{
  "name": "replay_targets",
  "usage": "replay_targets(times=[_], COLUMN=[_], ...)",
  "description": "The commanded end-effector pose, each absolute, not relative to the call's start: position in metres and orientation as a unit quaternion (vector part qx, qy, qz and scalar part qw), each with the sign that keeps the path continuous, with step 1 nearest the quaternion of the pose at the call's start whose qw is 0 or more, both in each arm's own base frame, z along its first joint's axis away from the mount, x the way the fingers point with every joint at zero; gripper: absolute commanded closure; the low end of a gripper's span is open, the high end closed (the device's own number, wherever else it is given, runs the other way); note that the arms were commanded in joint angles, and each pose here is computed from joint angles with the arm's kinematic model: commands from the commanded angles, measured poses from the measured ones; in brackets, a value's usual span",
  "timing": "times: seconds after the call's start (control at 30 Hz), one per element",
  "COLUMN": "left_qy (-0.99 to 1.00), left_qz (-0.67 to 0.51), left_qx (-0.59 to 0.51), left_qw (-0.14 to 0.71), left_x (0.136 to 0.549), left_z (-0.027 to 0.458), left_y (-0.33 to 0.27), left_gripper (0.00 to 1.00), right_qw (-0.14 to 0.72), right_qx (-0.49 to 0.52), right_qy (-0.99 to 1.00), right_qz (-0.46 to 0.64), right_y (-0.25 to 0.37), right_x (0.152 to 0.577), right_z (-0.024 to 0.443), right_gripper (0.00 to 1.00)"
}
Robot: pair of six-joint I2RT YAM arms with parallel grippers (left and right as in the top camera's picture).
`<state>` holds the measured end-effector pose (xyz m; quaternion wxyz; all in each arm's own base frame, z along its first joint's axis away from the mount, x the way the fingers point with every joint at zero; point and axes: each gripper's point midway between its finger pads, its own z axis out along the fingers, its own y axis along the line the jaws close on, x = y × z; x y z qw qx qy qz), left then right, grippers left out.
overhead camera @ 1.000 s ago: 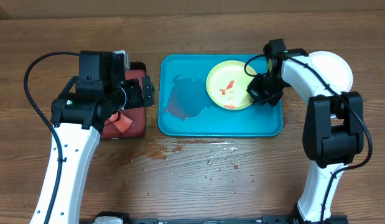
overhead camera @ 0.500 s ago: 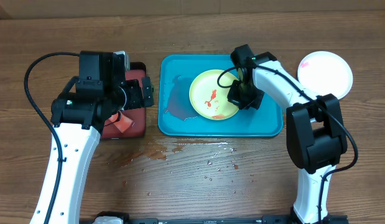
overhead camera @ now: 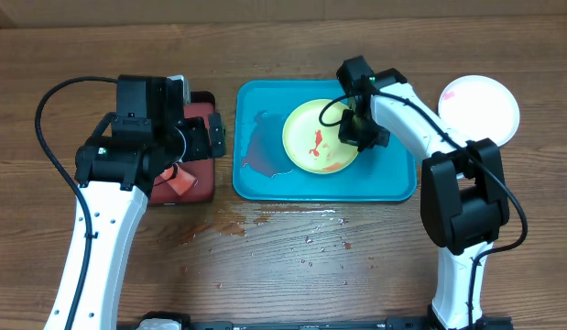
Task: Clean dirty plates on tray and stack at the side
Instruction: 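Slide the yellow plate to the teal tray center with the right gripper, then grasp the pink sponge in the dark tray with the left gripper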
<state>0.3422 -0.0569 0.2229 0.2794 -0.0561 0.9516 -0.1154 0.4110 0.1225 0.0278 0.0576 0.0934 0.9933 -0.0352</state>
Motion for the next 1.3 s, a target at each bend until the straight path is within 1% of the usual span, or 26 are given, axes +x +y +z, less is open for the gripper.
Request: replay_targets(times=[0.0,0.13,0.27,0.3,0.33,0.37,0.4,0.47,0.57,0.67,0.8,0.9,0.97,1.07,1.27], left_qy=[0.954,0.954,0.954,0.954,0.955,0.955,0.956,0.958,0.959,0.959,0.958,0.955,0.952,0.949,0.956], left_qz=[-0.098,-0.097,-0.095,-0.093,-0.09,-0.081,-0.071,-0.048,-0.024,0.004,0.034,0.052,0.053,0.059,0.079], left_qx=[-0.052,-0.053,-0.054,-0.054,-0.055,-0.058,-0.062,-0.076,-0.099,-0.122,-0.138,-0.153,-0.168,-0.175,-0.112], left_qw=[0.278,0.278,0.279,0.279,0.278,0.278,0.276,0.272,0.263,0.256,0.249,0.249,0.251,0.257,0.26], left_x=[0.343,0.343,0.343,0.343,0.343,0.343,0.342,0.34,0.336,0.333,0.328,0.327,0.329,0.334,0.341], left_z=[0.218,0.218,0.218,0.218,0.218,0.217,0.215,0.211,0.2,0.186,0.163,0.146,0.138,0.135,0.135], left_y=[-0.054,-0.053,-0.053,-0.052,-0.051,-0.048,-0.044,-0.035,-0.025,-0.014,-0.003,0.007,0.014,0.029,0.048], left_gripper=[0.0,0.0,0.0,0.0,0.0,0.0,0.0,0.0,0.0,0.0,0.0,0.0,0.0,0.0,0.0], right_qw=[0.068,0.072,0.068,0.065,0.061,0.056,0.051,0.045,0.051,0.076,0.114,0.135,0.145,0.147,0.13], right_qx=[0.029,0.014,0.013,0.013,0.014,0.019,0.028,0.04,0.043,0.043,0.041,0.035,0.032,0.021,0.021], right_qy=[0.996,0.996,0.997,0.998,0.998,0.998,0.998,0.998,0.998,0.996,0.992,0.988,0.986,0.986,0.989], right_qz=[-0.059,-0.056,-0.025,-0.018,-0.013,-0.013,-0.015,-0.017,-0.014,0.0,0.045,0.074,0.078,0.076,0.07], right_y=[0.116,0.118,0.129,0.132,0.133,0.133,0.132,0.131,0.131,0.133,0.142,0.146,0.145,0.142,0.139], right_x=[0.42,0.423,0.422,0.421,0.42,0.417,0.415,0.412,0.413,0.415,0.412,0.403,0.398,0.391,0.383], right_z=[0.027,0.027,0.026,0.026,0.026,0.027,0.029,0.04,0.069,0.105,0.151,0.18,0.192,0.201,0.197], right_gripper=[0.96,0.96,0.96,0.89,0.72,0.66,0.64,0.59,0.57,0.56,0.43,0.27,0.23,0.21,0.21])
